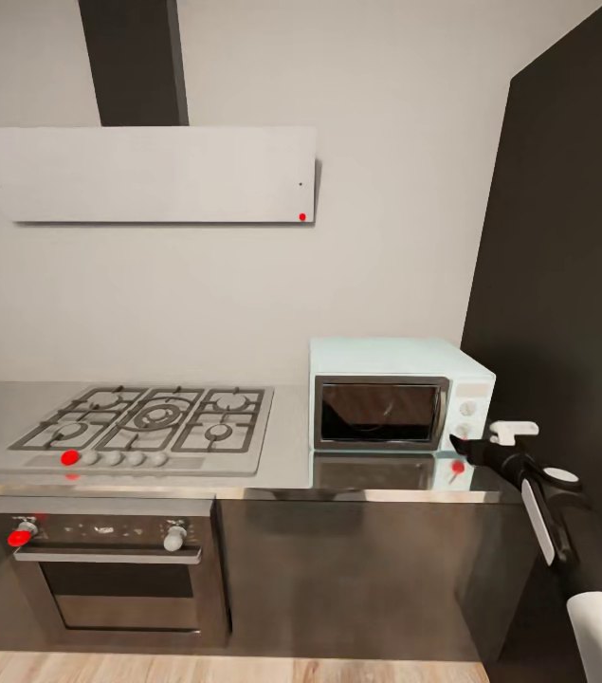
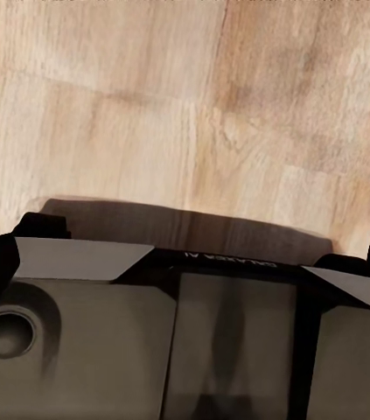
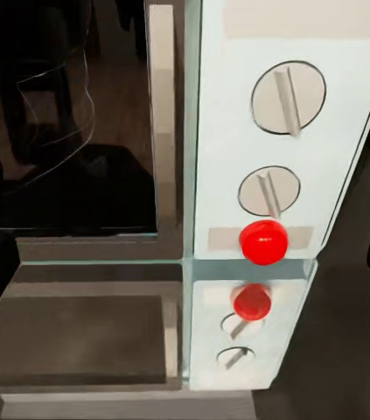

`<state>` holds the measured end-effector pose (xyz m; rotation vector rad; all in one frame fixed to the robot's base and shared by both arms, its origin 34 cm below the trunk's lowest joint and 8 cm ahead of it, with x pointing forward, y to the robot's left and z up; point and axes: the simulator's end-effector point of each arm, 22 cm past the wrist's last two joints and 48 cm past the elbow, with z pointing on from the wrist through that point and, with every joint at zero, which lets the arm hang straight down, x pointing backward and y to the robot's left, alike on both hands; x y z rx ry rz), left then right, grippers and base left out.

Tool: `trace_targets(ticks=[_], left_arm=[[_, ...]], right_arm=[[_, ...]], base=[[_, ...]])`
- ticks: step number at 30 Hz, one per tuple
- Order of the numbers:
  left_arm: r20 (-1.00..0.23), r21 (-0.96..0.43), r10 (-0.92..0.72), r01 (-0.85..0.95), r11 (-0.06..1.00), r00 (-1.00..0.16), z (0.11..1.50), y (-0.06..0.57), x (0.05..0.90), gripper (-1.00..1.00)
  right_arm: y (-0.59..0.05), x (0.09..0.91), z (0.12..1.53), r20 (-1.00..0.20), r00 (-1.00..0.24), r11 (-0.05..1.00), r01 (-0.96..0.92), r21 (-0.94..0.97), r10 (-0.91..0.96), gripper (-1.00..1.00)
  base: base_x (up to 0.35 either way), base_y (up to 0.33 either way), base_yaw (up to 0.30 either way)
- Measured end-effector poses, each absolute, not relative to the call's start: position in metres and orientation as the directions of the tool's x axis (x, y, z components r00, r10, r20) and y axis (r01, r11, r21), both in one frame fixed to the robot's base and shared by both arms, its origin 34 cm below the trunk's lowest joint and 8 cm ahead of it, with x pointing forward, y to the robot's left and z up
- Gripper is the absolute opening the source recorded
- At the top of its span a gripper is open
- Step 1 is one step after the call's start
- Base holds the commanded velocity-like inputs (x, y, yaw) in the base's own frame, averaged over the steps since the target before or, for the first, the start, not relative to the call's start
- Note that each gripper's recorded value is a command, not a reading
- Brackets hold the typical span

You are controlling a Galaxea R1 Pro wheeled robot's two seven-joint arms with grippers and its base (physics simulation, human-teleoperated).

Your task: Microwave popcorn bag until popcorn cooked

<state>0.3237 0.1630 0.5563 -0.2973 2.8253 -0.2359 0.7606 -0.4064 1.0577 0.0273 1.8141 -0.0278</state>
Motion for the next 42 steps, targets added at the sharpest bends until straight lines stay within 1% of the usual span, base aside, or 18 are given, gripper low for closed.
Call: trace_targets(ticks=[13, 24, 30, 42], left_arm=[[-0.268, -0.190, -0.228, -0.180, 0.965, -0.936, 0.556, 0.164, 0.324, 1.00], [-0.268, -0.189, -0.225, -0.178, 0.966, -0.937, 0.556, 0.164, 0.324, 1.00], [-0.269, -0.190, -0.214, -0.166, 0.968, -0.939, 0.556, 0.162, 0.324, 1.00], [-0.269, -0.189, -0.220, -0.172, 0.967, -0.938, 0.556, 0.164, 0.324, 1.00]], right_arm=[[-0.410, 0.758, 1.018, -0.947, -0.322, 0.999, 0.049, 0.000, 0.015, 1.00], [-0.410, 0.757, 1.017, -0.946, -0.325, 0.999, 0.044, -0.001, 0.013, 1.00], [-0.410, 0.757, 1.017, -0.946, -0.325, 0.999, 0.046, -0.001, 0.014, 1.00], [-0.400, 0.758, 1.013, -0.942, -0.334, 0.999, 0.041, 0.013, 0.026, 1.00]], base=[[0.000, 0.000, 0.000], [0.000, -0.004, 0.000], [0.000, -0.213, 0.000], [0.000, -0.019, 0.000]])
